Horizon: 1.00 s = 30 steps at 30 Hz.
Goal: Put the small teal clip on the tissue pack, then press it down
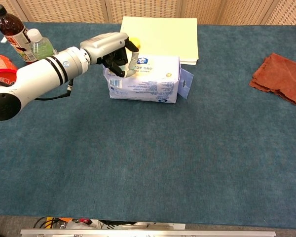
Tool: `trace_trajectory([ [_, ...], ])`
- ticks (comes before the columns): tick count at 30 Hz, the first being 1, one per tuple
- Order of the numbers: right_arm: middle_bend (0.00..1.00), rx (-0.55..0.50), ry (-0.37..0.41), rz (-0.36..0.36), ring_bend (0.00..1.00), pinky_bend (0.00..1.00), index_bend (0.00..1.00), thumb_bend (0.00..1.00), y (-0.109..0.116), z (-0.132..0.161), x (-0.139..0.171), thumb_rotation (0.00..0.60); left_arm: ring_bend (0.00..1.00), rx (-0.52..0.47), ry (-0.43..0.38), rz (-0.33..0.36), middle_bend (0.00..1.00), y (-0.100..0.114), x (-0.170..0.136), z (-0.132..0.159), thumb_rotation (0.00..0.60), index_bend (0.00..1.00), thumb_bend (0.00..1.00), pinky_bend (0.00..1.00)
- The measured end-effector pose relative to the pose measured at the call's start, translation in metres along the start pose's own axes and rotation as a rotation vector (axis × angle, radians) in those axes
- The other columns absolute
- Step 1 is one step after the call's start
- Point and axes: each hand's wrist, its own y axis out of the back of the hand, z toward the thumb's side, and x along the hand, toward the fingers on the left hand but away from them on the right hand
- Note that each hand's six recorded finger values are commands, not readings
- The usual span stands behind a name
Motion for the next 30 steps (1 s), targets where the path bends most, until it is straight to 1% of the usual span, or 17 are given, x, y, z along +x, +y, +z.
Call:
trace_trajectory([
  [9, 0.22, 0.000, 0.000, -0.003, 0.14, 0.19, 0.00, 0.36, 0.0006, -0.0007, 0.0003, 0.600, 0.99, 0.006, -0.009, 0.010, 0.99, 0.0012, 0.0010, 0.0041, 0.600, 0.31, 0.37, 0.82],
  [14, 0.22, -0.003, -0.003, -0.001, 0.14, 0.19, 0.00, 0.36, -0.0003, -0.0019, 0.0013, 0.600, 0.99, 0.017, -0.006, 0.002, 0.99, -0.0002, 0.0006, 0.0041, 0.600, 0.26, 0.34, 0.82],
  [18, 0.22, -0.002, -0.004, -0.002, 0.15, 0.19, 0.00, 0.36, -0.0003, -0.0025, 0.0013, 0.600, 0.99, 0.020, -0.002, -0.001, 0.98, -0.0002, 0.0000, 0.0038, 0.600, 0.24, 0.32, 0.82],
  [23, 0.22, -0.002, -0.003, -0.001, 0.15, 0.19, 0.00, 0.36, -0.0008, -0.0021, 0.0011, 0.600, 0.99, 0.021, -0.003, 0.000, 0.98, 0.0001, -0.0002, 0.0045, 0.600, 0.21, 0.32, 0.82],
  [30, 0.23, -0.002, -0.004, -0.004, 0.16, 0.19, 0.00, 0.36, 0.0004, -0.0027, 0.0017, 0.600, 0.99, 0.017, -0.004, 0.006, 0.98, 0.0013, -0.0013, 0.0049, 0.600, 0.21, 0.31, 0.82],
])
